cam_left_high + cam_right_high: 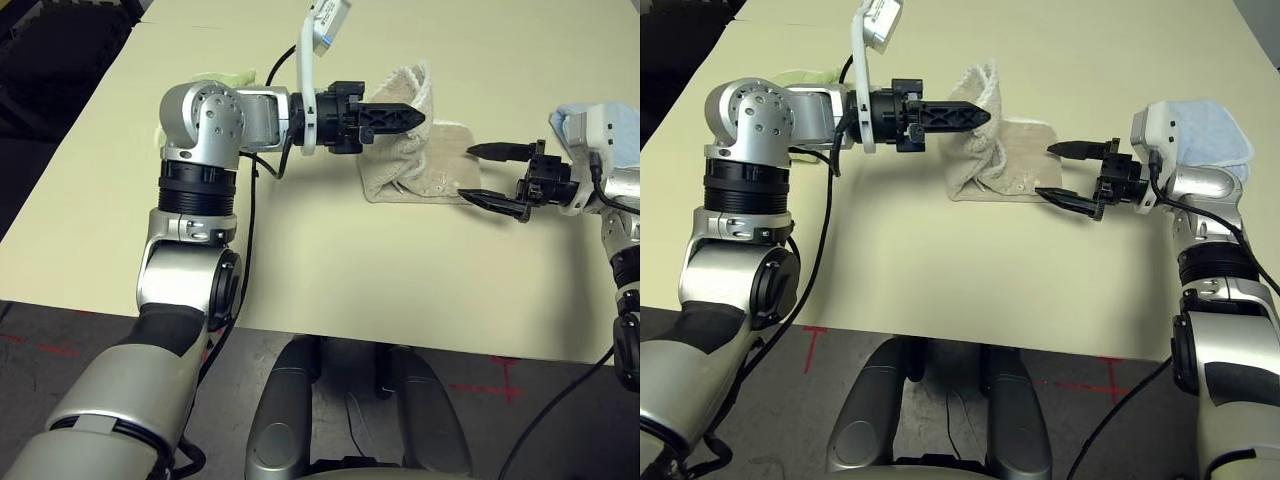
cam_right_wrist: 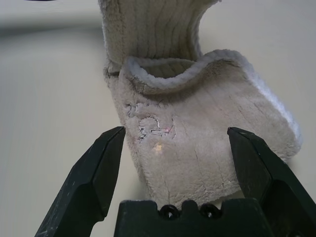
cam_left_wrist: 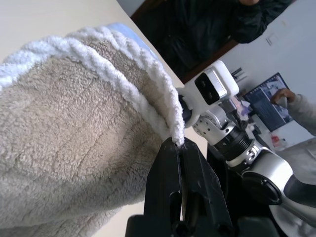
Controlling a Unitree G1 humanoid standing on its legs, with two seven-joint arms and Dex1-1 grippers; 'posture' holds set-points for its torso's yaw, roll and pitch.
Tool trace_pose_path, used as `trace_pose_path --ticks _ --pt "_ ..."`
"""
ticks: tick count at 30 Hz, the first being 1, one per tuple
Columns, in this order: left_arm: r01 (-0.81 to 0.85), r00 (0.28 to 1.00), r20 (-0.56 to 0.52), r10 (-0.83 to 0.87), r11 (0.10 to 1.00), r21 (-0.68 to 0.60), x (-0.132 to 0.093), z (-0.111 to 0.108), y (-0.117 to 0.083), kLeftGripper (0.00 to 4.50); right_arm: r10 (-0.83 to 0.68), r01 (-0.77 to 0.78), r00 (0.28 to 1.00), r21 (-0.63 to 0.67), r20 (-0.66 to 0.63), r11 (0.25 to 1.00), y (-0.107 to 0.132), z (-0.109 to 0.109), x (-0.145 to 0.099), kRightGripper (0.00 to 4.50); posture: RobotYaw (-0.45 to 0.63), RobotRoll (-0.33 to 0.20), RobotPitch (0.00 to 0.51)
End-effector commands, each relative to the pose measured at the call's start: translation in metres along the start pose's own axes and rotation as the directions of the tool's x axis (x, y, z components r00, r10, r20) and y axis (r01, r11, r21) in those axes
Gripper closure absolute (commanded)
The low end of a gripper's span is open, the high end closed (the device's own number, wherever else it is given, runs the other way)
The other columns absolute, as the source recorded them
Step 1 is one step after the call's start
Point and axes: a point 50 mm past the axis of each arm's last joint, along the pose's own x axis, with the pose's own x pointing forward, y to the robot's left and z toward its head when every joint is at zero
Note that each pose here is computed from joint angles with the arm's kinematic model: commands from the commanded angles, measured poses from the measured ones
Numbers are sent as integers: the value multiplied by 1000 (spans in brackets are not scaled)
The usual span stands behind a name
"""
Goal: Fold the towel and set it aside.
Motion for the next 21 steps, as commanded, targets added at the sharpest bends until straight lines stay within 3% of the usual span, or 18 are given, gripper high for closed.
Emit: trace_pose_path --ticks 1,7,15,21 --pt "2 1000 -13 -2 1000 18 15 -1 -1 4476 -17 17 1000 4 -19 1000 0 -3 -7 0 45 0 329" --pt "-60 998 -1 60 998 17 33 -12 11 4476 -18 18 1000 3 -22 1000 0 -4 -8 0 45 0 329" --pt "-177 981 -68 184 979 97 40 -31 32 4476 -25 25 999 4 -26 1000 -3 -2 -12 0 38 0 331" --pt "-129 984 -115 139 987 95 53 -40 26 4476 -46 45 997 -9 -61 999 -6 -1 -21 0 33 0 330"
